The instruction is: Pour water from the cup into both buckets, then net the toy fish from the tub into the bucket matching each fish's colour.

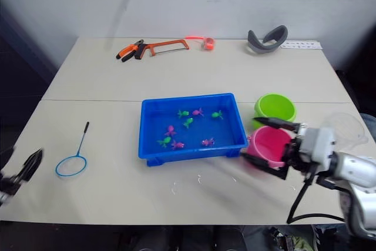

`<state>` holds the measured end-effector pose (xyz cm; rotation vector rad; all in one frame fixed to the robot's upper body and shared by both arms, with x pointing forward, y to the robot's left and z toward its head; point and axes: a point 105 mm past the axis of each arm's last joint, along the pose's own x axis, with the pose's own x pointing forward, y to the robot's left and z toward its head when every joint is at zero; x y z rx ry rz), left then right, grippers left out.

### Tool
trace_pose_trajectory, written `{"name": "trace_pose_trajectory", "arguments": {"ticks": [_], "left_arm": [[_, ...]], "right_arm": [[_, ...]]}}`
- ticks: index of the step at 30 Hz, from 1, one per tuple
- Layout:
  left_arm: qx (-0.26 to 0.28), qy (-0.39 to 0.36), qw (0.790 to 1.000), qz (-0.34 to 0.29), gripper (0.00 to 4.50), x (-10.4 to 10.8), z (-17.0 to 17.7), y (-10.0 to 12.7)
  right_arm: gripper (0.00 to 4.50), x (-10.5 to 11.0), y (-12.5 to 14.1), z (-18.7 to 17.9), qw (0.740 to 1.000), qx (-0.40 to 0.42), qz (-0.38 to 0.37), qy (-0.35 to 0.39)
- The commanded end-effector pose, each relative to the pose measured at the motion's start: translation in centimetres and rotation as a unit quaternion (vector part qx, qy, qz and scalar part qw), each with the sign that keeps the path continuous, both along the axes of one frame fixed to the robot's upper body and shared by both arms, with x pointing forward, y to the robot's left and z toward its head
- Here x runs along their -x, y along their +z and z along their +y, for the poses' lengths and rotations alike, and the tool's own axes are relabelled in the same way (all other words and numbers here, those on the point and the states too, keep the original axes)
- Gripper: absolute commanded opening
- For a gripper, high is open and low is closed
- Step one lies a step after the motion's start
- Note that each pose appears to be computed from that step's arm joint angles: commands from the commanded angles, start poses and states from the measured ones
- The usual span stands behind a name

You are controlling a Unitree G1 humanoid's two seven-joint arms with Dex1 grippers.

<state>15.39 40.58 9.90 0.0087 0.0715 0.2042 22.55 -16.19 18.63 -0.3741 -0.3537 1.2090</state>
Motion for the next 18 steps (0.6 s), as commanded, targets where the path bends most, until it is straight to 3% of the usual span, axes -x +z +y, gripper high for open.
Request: {"name": "trace_pose_trajectory", "arguments": {"ticks": [1,5,10,13,18], "left_arm": [[-0.006,0.052,0.998,0.029,4.50,2.6,0.7,0.1],[0.015,0.036,0.998,0.056,4.50,2.0,-0.5,0.0],[0.036,-0.019,0.997,0.060,4.50,-4.1,-3.7,2.4],[0.033,-0.051,0.992,0.111,4.50,-8.1,-5.9,3.2],[0.027,-0.042,0.979,0.196,4.50,-12.3,-6.1,2.6]], "right_arm": [[4.44,0.9,-0.2,0.9,0.999,-0.010,0.003,0.044],[4.44,1.3,-0.4,1.5,0.997,-0.012,0.017,0.072],[4.44,0.8,-0.1,2.2,0.997,-0.021,0.022,0.072],[4.44,0.5,0.0,2.5,0.997,-0.021,0.021,0.071],[4.44,0.4,0.2,2.8,0.997,-0.014,0.017,0.069]]}}
